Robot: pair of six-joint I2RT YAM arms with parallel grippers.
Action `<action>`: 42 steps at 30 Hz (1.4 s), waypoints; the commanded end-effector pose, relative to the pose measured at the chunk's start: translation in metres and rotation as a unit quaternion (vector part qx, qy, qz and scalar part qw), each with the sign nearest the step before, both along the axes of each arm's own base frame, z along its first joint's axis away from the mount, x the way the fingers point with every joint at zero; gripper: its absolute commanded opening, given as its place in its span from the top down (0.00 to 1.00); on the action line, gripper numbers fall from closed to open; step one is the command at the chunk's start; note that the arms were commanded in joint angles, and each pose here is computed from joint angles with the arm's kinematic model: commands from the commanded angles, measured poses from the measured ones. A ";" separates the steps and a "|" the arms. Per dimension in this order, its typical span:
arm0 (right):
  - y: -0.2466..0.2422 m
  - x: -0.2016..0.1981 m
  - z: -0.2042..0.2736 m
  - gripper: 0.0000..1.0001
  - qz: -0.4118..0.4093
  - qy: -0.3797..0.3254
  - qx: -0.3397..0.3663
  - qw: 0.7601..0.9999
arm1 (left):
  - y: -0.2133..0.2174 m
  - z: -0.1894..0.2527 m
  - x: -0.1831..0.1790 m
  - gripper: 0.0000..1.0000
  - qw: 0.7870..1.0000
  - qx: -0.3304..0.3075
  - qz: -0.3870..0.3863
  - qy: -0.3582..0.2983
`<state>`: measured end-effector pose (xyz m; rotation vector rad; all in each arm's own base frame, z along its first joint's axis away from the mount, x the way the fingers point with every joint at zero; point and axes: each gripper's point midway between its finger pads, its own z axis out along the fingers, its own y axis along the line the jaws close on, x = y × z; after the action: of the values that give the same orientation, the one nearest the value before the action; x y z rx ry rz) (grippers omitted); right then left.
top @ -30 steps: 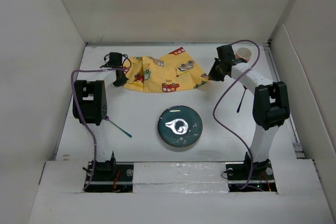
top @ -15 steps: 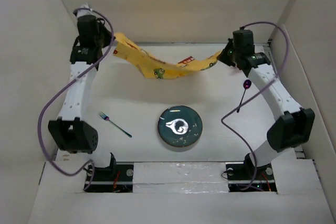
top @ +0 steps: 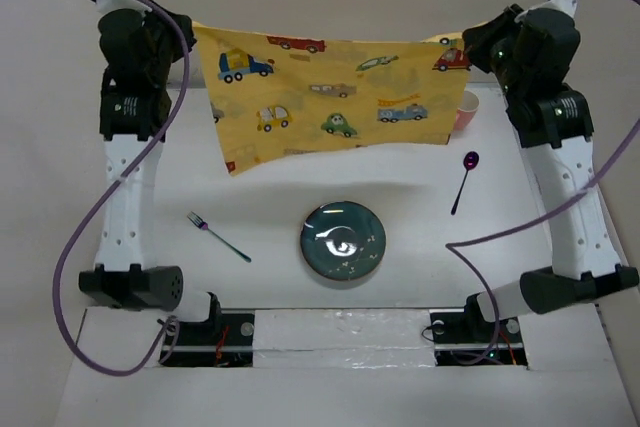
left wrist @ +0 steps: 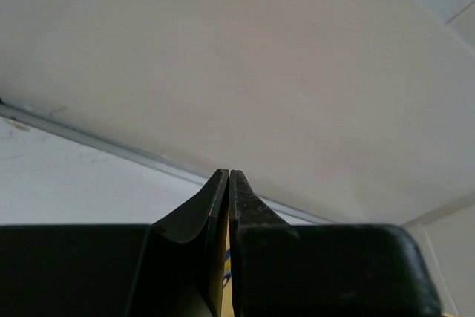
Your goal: Set the dinner table for one person
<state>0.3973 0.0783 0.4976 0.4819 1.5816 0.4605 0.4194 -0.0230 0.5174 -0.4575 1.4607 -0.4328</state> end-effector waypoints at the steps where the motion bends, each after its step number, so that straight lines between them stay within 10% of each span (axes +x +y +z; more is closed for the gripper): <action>1: -0.009 0.043 -0.027 1.00 -0.015 0.036 -0.024 0.999 | -0.010 -0.050 0.044 1.00 0.998 -0.011 -0.026 0.055; 8: -0.009 0.128 -0.051 1.00 -0.007 0.066 -0.022 0.998 | -0.016 -0.071 0.098 1.00 0.995 -0.015 -0.036 0.089; 17: -0.014 0.114 -0.004 1.00 0.021 0.012 0.007 1.000 | -0.001 -0.020 0.083 1.00 0.998 -0.035 -0.038 0.027; 33: 0.006 0.054 -0.341 1.00 0.071 0.334 0.047 0.939 | 0.015 -0.344 0.010 1.00 0.948 -0.061 -0.037 0.309; 42: -0.001 0.027 -0.414 1.00 0.050 0.405 0.044 0.912 | 0.008 -0.444 -0.015 1.00 0.911 -0.080 -0.047 0.402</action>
<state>0.4133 0.0821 0.0720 0.7215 2.4848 0.4265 0.3971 -0.0166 0.0649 -0.8006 2.3213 -0.4459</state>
